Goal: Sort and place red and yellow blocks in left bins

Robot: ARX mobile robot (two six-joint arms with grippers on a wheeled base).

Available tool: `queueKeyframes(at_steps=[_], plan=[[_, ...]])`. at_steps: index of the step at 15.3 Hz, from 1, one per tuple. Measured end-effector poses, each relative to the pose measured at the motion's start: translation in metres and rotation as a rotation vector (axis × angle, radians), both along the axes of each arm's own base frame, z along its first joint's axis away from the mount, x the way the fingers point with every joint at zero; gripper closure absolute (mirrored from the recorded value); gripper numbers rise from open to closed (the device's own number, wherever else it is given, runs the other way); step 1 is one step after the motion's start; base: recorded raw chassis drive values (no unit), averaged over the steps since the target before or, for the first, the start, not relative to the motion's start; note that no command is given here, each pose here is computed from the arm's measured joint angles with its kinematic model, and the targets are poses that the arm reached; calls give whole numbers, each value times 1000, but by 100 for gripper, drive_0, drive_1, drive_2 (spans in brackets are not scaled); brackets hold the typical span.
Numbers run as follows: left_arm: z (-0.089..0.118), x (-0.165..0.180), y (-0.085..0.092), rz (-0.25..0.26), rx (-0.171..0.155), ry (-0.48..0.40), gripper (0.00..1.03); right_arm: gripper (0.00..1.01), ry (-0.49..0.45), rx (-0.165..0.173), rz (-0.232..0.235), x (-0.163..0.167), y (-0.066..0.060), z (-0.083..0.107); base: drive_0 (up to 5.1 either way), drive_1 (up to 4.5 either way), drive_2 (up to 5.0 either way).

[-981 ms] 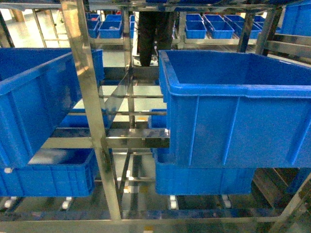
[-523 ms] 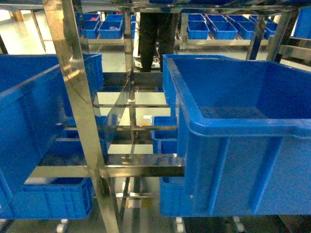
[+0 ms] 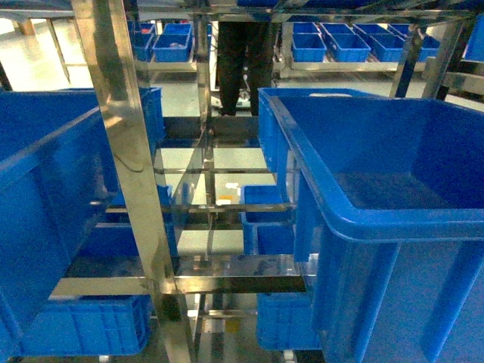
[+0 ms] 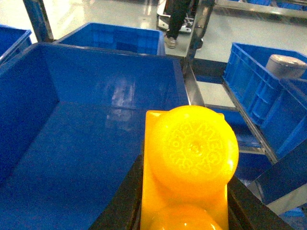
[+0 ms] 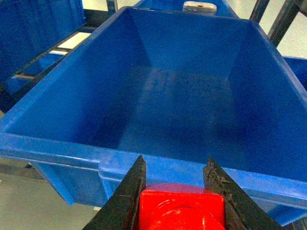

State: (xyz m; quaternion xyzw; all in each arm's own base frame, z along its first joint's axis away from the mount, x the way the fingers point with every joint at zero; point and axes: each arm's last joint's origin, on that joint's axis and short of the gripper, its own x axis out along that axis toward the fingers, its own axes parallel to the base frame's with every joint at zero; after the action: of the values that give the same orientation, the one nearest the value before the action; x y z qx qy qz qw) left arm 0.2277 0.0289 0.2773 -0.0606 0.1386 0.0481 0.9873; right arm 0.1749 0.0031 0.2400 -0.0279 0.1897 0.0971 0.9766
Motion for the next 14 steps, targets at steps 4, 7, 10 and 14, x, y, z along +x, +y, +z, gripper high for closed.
queueKeyframes(at_steps=[4, 7, 10, 14], plan=[[0, 0, 0, -3, -1, 1, 76, 72, -3, -1, -2, 0, 0, 0, 9, 395, -377], [0, 0, 2, 16, 1, 4, 76, 72, -9, 1, 5, 0, 0, 1, 9, 395, -377], [1, 0, 1, 10, 2, -3, 76, 72, 0, 0, 1, 0, 0, 0, 9, 395, -377], [0, 0, 1, 5, 1, 0, 76, 72, 13, 6, -7, 9, -2, 1, 9, 395, -377]])
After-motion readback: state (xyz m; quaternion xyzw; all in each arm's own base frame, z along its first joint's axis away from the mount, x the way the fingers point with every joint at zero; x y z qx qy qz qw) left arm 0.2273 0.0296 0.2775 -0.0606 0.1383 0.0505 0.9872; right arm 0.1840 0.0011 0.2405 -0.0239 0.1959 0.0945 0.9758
